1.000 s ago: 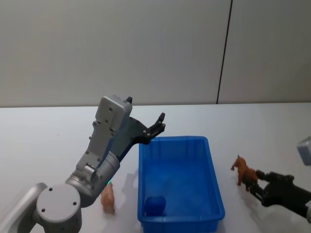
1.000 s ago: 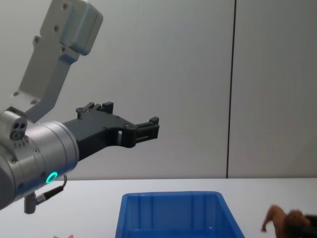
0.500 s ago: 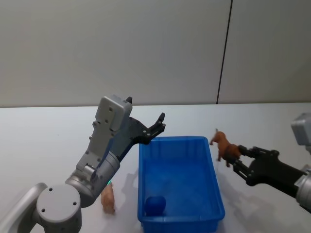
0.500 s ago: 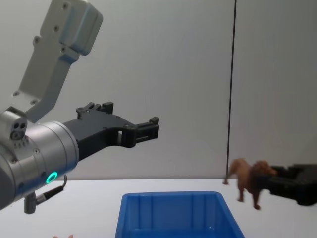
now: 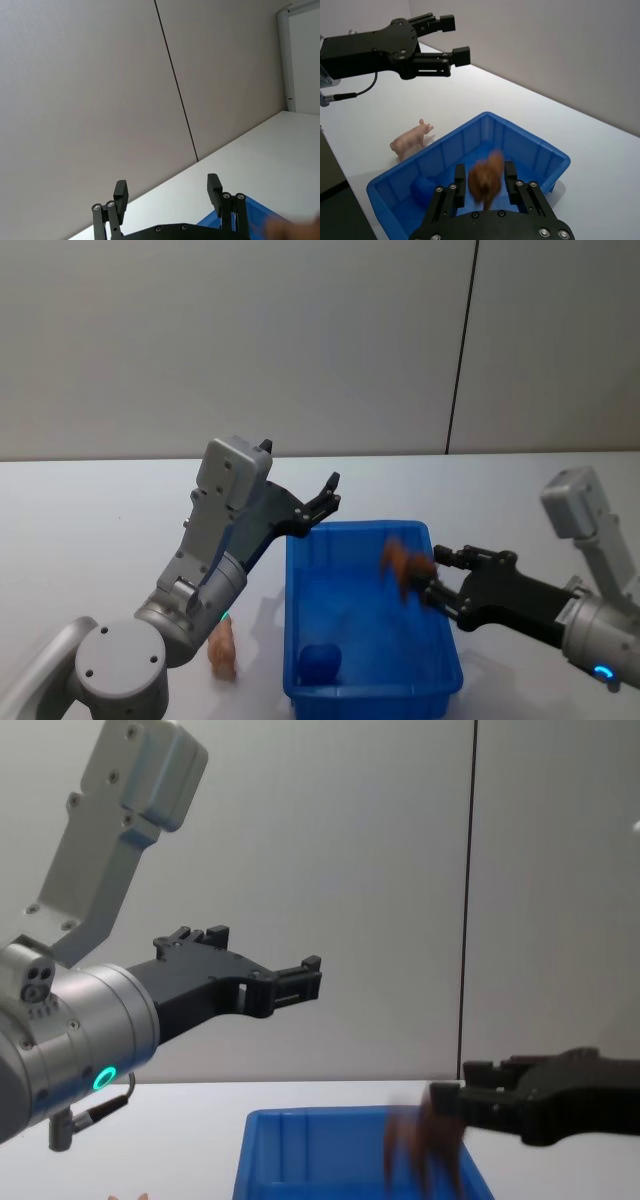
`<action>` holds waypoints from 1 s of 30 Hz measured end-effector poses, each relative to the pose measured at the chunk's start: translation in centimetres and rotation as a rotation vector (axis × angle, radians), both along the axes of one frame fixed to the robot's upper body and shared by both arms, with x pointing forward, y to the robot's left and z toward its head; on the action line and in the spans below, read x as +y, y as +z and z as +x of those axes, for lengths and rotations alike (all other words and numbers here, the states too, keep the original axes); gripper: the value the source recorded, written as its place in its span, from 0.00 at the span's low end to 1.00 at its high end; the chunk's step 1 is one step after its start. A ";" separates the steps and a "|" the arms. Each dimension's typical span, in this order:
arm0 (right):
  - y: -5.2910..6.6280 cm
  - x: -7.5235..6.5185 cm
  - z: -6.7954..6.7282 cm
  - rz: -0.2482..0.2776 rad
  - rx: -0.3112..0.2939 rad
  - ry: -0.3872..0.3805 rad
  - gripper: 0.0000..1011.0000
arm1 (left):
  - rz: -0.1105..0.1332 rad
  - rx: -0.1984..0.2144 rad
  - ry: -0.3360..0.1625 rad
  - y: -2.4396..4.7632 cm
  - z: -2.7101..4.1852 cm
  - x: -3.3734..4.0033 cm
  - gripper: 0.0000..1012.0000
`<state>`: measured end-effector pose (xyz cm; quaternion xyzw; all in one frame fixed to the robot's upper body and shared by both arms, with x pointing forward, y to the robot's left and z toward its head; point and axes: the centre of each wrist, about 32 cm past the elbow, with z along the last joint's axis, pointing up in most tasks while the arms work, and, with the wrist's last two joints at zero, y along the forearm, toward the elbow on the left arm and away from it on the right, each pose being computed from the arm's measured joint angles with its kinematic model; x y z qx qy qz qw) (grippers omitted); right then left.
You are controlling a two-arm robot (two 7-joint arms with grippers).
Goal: Pick up the two dolls from the table and place them into the box.
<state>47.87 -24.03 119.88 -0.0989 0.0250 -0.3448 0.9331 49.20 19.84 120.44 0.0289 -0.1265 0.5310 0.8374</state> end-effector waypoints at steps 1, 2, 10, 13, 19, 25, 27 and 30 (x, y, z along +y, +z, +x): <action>-0.1 0.1 0.0 -0.002 0.003 0.001 0.45 | 0.000 0.000 0.000 0.00 0.00 0.00 0.99; -0.1 0.2 0.1 -0.005 0.007 0.003 0.47 | 0.000 0.000 0.000 0.00 0.00 0.00 0.99; -0.9 1.0 0.2 -0.028 0.034 0.000 0.73 | 0.000 0.000 0.000 0.00 0.00 0.00 0.99; -1.0 1.1 0.2 -0.032 0.036 -0.009 0.80 | 0.000 0.000 0.000 0.00 0.00 0.00 0.99; -1.3 0.4 -0.1 -0.022 0.032 -0.030 0.96 | 0.000 0.000 0.000 0.00 0.00 0.00 0.99; -1.6 -1.2 -0.8 -0.005 0.023 -0.056 0.99 | 0.000 0.000 0.000 0.00 0.00 0.00 0.99; -1.7 -1.7 -1.1 -0.004 0.022 -0.064 0.99 | 0.000 0.000 0.000 0.00 0.00 0.00 0.99; -1.8 -2.4 -1.5 0.001 0.020 -0.077 0.99 | 0.000 0.000 0.000 0.00 0.00 0.00 0.99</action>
